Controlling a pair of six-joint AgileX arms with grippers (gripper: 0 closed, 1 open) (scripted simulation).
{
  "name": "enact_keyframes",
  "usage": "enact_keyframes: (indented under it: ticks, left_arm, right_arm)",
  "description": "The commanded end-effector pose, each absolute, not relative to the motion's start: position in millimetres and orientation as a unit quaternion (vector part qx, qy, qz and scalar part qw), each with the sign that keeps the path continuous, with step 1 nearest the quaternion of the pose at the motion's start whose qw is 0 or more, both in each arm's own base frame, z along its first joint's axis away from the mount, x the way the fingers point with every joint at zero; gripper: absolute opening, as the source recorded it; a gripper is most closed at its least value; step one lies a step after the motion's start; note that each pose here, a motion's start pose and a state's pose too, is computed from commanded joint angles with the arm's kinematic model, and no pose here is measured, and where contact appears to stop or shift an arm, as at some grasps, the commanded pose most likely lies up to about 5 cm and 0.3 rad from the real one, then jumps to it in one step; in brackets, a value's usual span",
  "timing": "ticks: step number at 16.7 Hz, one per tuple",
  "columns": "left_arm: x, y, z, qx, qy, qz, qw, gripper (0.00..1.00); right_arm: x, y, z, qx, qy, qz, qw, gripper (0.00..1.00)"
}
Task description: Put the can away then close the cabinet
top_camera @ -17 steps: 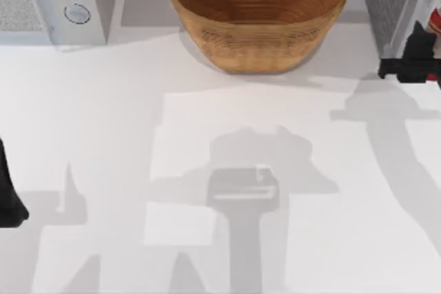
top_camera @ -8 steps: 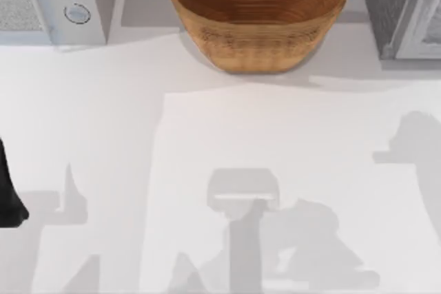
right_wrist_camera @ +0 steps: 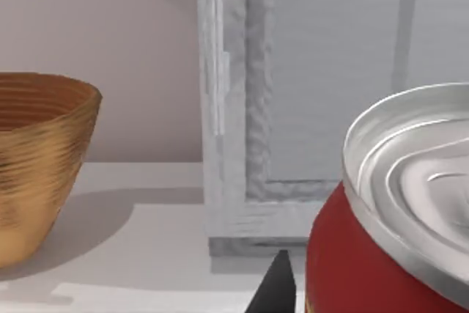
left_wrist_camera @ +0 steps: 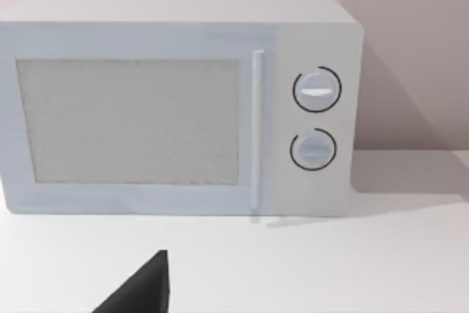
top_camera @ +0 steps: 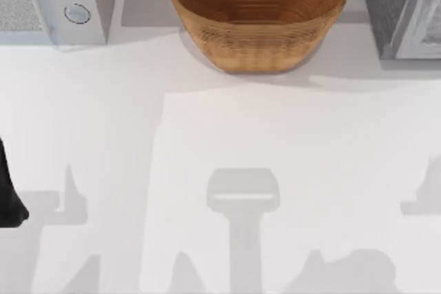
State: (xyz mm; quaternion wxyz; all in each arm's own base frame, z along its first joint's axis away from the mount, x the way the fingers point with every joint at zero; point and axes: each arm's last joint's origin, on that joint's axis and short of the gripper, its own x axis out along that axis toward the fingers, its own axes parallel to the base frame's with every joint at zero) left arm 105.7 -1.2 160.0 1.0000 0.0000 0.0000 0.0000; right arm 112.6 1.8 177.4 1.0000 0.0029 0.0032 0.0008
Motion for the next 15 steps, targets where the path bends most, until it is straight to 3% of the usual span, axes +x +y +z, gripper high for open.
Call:
enact_keyframes:
  ticks: [10,15]
  left_arm:
    - [106,-1,160,0.0,0.0,0.0,1.0,1.0]
    - [106,-1,160,0.0,0.0,0.0,1.0,1.0]
  right_arm:
    - [106,-1,161,0.001,0.0,0.001,1.0,0.0]
    - [107,1,200,0.0,0.01,0.001,1.0,0.0]
